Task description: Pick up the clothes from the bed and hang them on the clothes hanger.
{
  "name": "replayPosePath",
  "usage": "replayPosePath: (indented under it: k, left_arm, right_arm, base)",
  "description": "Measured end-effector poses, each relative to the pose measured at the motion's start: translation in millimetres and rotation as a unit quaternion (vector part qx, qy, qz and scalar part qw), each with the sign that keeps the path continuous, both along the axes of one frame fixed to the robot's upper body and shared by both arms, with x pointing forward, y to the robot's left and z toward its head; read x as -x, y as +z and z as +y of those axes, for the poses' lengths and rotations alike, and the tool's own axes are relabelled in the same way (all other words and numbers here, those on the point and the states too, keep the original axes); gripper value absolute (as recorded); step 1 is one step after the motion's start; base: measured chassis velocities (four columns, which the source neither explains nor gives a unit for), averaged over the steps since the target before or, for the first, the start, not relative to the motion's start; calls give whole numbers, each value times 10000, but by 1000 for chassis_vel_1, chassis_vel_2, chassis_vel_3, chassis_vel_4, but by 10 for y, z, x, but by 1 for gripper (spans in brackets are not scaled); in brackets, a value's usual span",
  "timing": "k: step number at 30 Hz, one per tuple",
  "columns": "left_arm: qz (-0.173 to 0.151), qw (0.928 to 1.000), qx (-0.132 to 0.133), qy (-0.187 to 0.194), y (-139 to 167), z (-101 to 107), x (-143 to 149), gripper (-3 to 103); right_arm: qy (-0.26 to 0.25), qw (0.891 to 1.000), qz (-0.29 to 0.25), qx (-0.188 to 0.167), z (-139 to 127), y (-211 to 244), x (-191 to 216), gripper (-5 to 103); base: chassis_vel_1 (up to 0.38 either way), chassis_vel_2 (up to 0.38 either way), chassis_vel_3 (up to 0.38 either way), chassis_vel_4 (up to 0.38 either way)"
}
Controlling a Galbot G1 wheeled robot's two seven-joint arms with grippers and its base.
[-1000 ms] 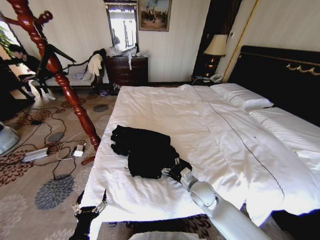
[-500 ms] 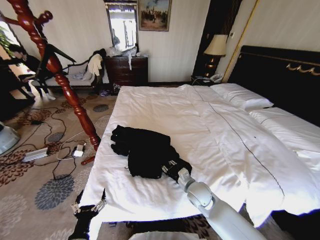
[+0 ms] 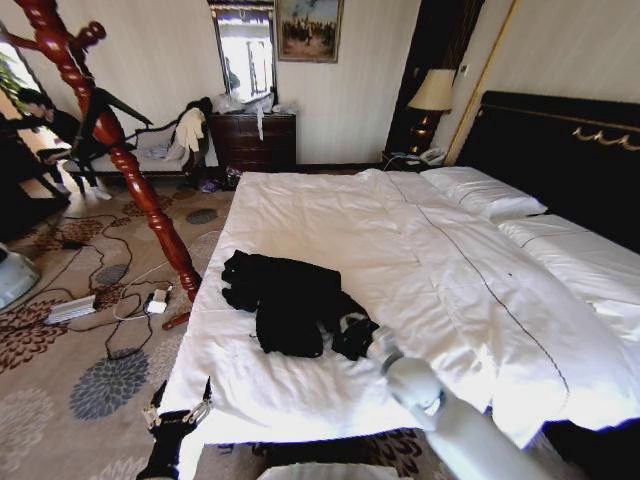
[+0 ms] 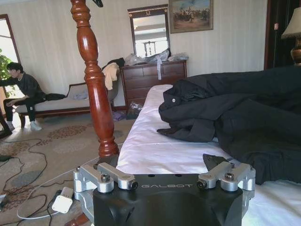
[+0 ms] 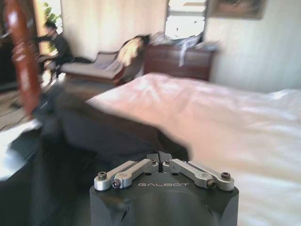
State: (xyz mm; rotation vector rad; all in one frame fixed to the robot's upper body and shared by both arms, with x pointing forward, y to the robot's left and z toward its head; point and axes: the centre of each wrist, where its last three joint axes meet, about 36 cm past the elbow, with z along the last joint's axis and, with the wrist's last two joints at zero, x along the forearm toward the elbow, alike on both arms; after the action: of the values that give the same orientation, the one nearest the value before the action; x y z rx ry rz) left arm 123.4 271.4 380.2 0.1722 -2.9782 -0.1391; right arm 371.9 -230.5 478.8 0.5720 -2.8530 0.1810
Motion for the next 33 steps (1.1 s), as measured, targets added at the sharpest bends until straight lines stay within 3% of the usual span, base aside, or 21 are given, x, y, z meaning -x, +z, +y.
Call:
replayPosePath:
  k: [7,15,25,29,32,33]
  left_arm:
    - [14,10000,-21,-48,-21,-19,-1,100]
    - [38,10000,-45,-65,-23,-14,42,100]
    - [116,9999,-45,-82,-74,-15,155,100]
    - [123,9999,-44,-94,-81,-17,160,100]
    - [124,9998,-57,-119,-82,-20,158,100]
    - [124,9998,-57,-119,-82,-20,158,100]
  right_arm:
    - [-538,9978,-356,-134,-499,480,-360,0]
    - [-863,9956,-10,-377,-740,580,-886,0]
    - [-1454,9893,15,-143,-1058,558,-1657,0]
    - [-1386,9902,70,-126,-1059,548,-1809,-3]
    - [-1133,9926,76,433,-1008,440,-1768,12]
    - [-1133,9926,76,433,-1008,440,-1768,12]
  base:
    - [0,0,0,0]
    - [0,0,0,0]
    - [0,0,0,0]
    - [0,0,0,0]
    - [0,0,0,0]
    - [0,0,0,0]
